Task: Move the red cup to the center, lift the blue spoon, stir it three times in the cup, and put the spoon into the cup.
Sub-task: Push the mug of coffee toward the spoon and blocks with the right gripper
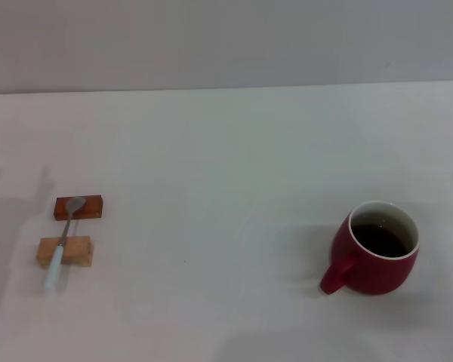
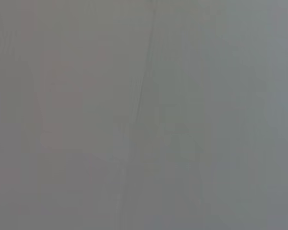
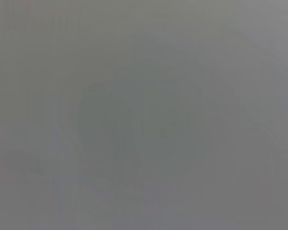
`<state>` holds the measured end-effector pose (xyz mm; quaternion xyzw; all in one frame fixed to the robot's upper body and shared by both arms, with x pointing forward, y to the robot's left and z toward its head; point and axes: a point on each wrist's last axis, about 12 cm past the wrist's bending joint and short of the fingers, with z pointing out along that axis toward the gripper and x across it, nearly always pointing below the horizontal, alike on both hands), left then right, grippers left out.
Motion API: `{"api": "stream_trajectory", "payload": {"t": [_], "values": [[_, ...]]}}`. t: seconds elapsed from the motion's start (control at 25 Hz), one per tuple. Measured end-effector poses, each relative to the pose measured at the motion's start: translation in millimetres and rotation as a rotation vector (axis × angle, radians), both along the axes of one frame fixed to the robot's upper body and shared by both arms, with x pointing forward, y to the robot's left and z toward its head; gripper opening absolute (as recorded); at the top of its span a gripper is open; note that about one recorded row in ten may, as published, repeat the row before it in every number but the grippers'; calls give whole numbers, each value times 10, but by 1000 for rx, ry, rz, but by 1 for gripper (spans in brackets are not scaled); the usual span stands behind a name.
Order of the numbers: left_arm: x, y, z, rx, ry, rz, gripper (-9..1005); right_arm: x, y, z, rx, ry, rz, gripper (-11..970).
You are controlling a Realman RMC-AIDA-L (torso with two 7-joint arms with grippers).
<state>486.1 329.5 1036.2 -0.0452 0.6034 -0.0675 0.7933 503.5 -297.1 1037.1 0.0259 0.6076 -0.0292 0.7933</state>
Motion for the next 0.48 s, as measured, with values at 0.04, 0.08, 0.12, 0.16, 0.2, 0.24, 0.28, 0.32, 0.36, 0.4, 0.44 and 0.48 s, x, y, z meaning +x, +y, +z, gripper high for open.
{"api": "stream_trajectory", "payload": {"t": [0.04, 0.08, 0.12, 0.16, 0.2, 0.24, 0.28, 0.32, 0.36, 0.4, 0.44, 0.48], "values": [[26, -6, 15, 0, -5, -6, 860, 8, 4, 9, 0, -5, 1, 667], [46, -16, 25, 1, -8, -12, 860, 9, 4, 10, 0, -6, 1, 667], [46, -16, 25, 1, -8, -12, 860, 9, 4, 13, 1, -8, 0, 667], [53, -21, 28, 2, -9, -15, 860, 10, 5, 14, 2, -9, 0, 667], [53, -21, 28, 2, -9, -15, 860, 9, 4, 14, 3, -9, -1, 667], [65, -32, 34, -3, -11, -23, 859, 4, 0, 12, 3, -9, -3, 667], [65, -32, 34, -3, -11, -23, 859, 4, 0, 12, 3, -9, -3, 666], [68, -34, 36, -7, -11, -26, 859, -5, -7, 8, 4, -7, -6, 666], [71, -33, 38, -11, -12, -29, 859, -20, -17, -1, 4, -4, -10, 666], [72, -32, 40, -14, -12, -31, 859, -38, -28, -11, 4, -1, -15, 666], [71, -28, 42, -16, -13, -34, 859, -57, -38, -21, 5, 3, -19, 666], [71, -28, 42, -16, -13, -34, 859, -87, -46, -31, 11, 2, -23, 666]]}}
